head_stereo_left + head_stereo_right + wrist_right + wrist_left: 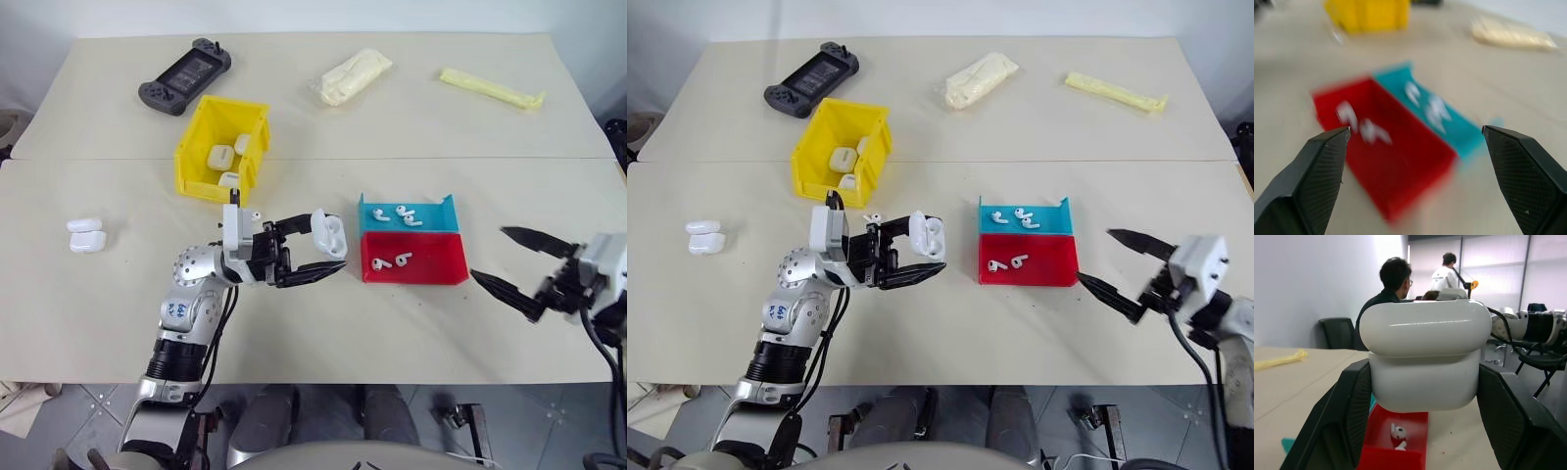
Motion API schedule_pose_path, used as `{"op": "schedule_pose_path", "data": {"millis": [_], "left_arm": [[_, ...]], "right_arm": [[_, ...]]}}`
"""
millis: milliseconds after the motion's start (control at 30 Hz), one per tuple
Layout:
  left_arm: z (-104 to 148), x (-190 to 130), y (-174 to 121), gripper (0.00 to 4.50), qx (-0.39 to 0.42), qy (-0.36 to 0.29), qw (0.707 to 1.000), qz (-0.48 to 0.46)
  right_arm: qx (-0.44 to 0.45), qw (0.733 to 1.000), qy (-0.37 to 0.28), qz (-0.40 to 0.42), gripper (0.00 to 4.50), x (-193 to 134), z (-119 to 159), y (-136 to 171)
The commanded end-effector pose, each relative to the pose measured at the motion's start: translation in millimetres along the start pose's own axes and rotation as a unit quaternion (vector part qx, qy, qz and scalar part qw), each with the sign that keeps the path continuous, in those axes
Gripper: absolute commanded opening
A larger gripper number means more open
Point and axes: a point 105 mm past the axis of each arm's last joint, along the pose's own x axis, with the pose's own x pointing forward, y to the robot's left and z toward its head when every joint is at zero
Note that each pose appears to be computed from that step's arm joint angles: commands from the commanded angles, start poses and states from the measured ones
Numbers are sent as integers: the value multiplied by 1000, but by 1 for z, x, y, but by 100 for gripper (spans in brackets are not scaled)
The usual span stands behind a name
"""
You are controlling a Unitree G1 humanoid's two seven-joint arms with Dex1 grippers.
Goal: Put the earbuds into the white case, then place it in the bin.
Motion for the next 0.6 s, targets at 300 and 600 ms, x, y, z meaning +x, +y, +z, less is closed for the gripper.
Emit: {"op": "schedule_pose_path", "data": {"millis": [300,600], "left_arm": [[9,4,-9,281,30,-16,999,-14],[6,3,-13,281,37,-6,999,-25]], "right_arm": [[-63,987,71,131,449,41,39,11],[-144,924,180,304,449,82,63,38]]}}
